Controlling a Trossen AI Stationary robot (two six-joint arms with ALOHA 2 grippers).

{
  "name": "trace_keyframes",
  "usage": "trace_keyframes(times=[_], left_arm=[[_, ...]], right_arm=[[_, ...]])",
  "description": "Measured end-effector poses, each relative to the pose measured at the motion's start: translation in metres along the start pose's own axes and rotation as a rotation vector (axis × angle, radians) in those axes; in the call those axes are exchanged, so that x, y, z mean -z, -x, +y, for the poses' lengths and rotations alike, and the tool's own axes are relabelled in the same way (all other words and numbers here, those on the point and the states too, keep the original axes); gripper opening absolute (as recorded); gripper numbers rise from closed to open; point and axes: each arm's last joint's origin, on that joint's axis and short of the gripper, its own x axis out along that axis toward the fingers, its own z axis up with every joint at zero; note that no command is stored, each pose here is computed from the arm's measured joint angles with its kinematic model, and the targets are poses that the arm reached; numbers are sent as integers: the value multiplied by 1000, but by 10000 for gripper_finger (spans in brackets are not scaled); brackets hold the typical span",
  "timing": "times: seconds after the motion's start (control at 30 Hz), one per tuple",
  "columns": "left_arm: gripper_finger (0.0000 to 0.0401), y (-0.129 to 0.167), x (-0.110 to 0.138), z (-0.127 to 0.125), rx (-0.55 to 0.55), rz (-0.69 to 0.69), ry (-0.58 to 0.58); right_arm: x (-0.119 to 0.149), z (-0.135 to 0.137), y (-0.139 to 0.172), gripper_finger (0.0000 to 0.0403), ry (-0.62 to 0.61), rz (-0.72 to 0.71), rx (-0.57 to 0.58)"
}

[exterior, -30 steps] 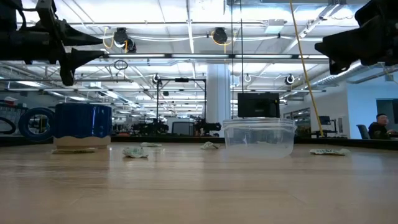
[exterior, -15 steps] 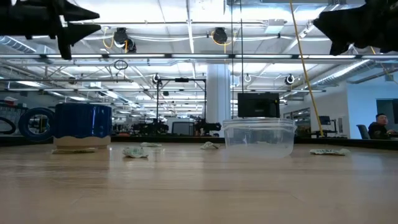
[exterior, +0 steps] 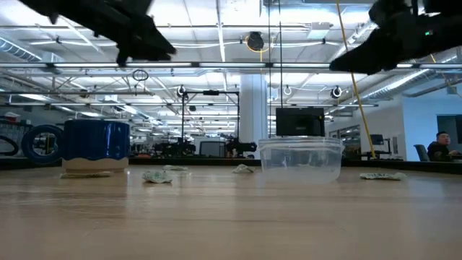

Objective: Pick and place Stevia / Truvia into bins
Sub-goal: Put the stevia packet into the transparent container

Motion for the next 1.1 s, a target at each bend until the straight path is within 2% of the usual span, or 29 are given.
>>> trace_keyframes(times=[0.13, 0.23, 0.43, 0.6, 0.67, 0.83, 0.93, 1.1], left_arm=[[140, -32, 10, -12, -1, 84, -28], [140, -52, 15, -19, 16, 81, -13], [140, -84, 17, -31, 2, 54, -31], [140, -101, 23, -38, 0, 89, -92], [140, -105, 26, -39, -2, 100, -107], [140, -106, 27, -39, -4, 104, -109], [140, -105, 27, -39, -4, 105, -109], [140, -105, 29, -38, -7, 119, -115]], right_arm=[[10, -2, -12, 156, 150, 119, 255], [14, -7, -18, 171, 154, 155, 331], [26, -17, -33, 197, 67, 245, 188], [45, -35, -49, 205, 42, 375, 237], [53, -43, -58, 205, 27, 411, 211], [67, -64, -81, 205, -52, 371, 155], [80, -73, -89, 205, -89, 399, 122], [100, -81, -96, 206, -69, 451, 70]])
